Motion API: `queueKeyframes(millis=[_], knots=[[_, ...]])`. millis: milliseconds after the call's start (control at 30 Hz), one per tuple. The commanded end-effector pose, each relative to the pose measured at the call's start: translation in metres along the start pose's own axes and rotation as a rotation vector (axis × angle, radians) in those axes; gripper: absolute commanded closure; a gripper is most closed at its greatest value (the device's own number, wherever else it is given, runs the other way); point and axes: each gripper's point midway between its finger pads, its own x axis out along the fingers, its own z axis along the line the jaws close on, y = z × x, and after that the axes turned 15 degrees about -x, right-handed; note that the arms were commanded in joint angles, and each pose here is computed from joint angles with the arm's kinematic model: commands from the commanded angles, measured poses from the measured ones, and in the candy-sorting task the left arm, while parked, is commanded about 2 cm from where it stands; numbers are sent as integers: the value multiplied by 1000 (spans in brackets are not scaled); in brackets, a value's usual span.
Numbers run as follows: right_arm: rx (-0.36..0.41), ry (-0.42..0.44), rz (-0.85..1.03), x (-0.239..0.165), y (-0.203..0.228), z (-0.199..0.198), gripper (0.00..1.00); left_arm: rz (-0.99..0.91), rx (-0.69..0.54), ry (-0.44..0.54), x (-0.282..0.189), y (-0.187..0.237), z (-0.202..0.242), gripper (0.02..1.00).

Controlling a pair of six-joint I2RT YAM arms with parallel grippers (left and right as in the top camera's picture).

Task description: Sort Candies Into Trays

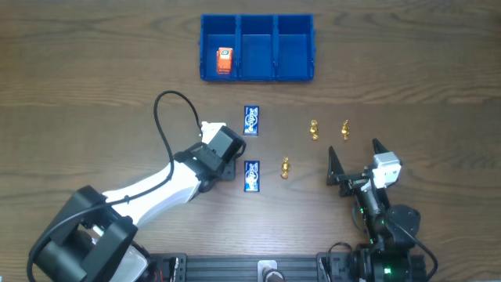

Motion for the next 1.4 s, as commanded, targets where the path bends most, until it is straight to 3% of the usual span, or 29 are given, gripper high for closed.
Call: queueKeyframes(millis=[33,200,367,600,933,1200,1267,1400], knots=[[-9,18,2,-1,1,-4,1,-17,-4,-20,-4,-13,-8,717],[-8,18,1,-1,1,-4,1,-165,40,-34,-53,-86,-44,724],[-9,18,2,-1,1,-4,1,-326,44,25,-101,-182,-81,717],[-9,18,2,-1,1,-4,1,-339,-26,30,-98,-269,-88,720],[-9,18,2,-1,1,-4,1,-222,-18,25,-20,-279,-90,684],[-9,18,2,-1,1,-4,1,-230,-29,29,-17,-284,-87,667],[-9,18,2,-1,1,-4,1,-232,-32,28,-17,-286,-86,603],[-9,18,2,-1,1,-4,1,-248,-49,31,-18,-293,-80,261]])
